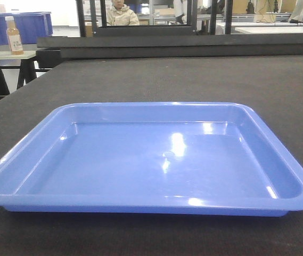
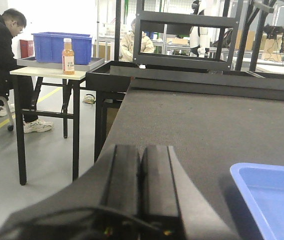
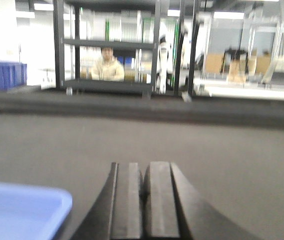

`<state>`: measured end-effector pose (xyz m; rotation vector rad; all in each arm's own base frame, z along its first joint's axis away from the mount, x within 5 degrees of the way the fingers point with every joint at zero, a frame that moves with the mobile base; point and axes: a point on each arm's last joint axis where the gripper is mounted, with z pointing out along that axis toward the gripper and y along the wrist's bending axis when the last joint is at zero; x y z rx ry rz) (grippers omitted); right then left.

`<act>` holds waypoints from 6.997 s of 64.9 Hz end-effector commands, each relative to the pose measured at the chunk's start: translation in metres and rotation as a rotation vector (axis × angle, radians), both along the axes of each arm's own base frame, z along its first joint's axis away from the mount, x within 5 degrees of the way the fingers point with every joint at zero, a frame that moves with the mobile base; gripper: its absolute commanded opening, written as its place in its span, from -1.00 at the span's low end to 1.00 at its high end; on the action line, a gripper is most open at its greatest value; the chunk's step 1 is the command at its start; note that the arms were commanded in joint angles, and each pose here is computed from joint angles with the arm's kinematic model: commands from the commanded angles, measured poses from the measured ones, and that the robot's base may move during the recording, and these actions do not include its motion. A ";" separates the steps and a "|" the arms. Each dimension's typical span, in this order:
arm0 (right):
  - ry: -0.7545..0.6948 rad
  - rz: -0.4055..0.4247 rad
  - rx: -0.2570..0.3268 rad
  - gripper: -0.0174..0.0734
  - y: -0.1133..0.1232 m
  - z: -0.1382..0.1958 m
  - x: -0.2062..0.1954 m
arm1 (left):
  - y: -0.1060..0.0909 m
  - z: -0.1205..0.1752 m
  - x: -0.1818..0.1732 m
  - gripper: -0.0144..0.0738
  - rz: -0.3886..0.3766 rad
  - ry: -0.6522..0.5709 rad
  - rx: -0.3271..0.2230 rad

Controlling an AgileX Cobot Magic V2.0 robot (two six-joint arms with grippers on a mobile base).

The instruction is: Grab blue tray and place on right shelf

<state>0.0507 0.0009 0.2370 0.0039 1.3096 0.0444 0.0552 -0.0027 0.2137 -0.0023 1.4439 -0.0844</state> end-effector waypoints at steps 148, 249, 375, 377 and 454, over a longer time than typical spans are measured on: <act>1.549 0.059 0.173 -0.49 0.117 0.040 0.243 | -0.138 0.068 0.229 -0.78 -0.234 1.333 0.064; 1.606 0.040 0.182 0.52 0.121 0.001 0.251 | -0.142 0.020 0.255 0.11 -0.248 1.462 0.051; 1.572 0.044 0.180 -0.26 0.122 0.017 0.258 | -0.143 0.042 0.255 -0.72 -0.244 1.485 0.041; 1.557 0.047 0.179 -0.26 0.122 0.025 0.258 | -0.142 0.050 0.254 -0.72 -0.232 1.473 0.031; 1.456 0.125 0.155 -0.29 0.131 0.076 0.146 | -0.136 0.101 0.128 -0.72 -0.114 1.370 -0.033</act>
